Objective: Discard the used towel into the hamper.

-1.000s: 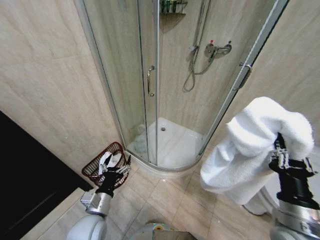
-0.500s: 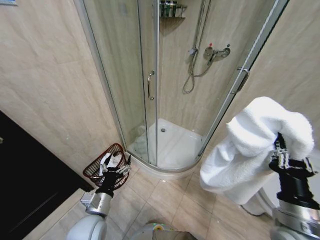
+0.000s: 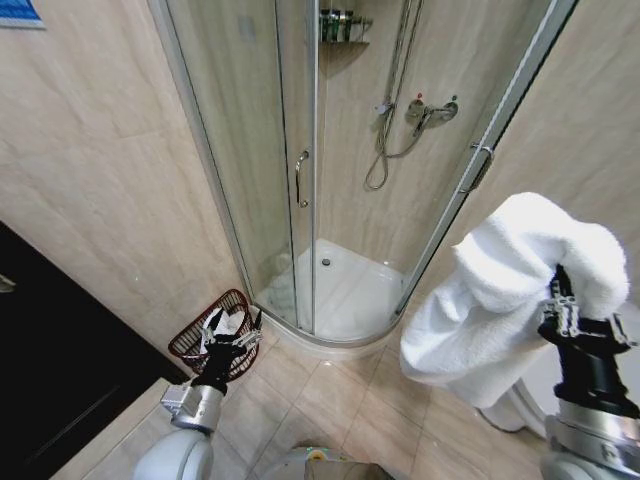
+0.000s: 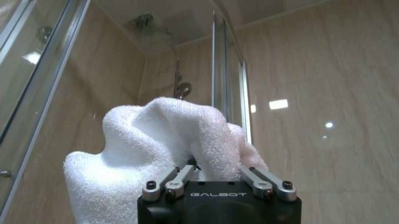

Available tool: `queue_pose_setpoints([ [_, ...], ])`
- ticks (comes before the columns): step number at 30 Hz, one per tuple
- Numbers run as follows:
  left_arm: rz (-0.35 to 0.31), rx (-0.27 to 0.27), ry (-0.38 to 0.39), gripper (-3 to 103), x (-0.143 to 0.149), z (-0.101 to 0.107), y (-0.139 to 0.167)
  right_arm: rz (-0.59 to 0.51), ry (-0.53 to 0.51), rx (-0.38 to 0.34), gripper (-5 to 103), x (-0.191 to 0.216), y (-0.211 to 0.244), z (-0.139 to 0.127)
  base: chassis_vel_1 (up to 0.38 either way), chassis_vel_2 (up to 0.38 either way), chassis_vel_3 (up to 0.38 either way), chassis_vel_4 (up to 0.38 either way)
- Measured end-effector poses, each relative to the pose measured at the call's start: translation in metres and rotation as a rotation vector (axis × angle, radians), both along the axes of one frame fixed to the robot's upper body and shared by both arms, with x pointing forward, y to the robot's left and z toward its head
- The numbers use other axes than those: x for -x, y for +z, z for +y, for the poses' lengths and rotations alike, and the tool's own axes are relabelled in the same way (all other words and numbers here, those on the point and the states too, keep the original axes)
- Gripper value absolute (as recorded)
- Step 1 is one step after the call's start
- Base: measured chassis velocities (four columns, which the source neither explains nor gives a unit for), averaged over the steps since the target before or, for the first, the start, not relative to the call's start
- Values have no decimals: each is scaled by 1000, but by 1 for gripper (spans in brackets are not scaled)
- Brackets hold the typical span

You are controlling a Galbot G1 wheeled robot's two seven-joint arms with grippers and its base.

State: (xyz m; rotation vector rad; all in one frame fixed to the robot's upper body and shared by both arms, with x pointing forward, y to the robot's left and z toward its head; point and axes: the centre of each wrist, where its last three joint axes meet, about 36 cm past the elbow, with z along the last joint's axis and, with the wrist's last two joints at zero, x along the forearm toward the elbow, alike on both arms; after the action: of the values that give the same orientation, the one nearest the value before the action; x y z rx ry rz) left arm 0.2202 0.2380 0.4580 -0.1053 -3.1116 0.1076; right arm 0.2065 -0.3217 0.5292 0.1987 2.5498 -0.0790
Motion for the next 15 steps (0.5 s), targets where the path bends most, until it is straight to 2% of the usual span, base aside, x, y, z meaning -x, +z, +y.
queue_pose_setpoints([
  [15,0,0,0,100,0,0,0,-1,-1,0,20,0,0,0,0,0,0,0],
])
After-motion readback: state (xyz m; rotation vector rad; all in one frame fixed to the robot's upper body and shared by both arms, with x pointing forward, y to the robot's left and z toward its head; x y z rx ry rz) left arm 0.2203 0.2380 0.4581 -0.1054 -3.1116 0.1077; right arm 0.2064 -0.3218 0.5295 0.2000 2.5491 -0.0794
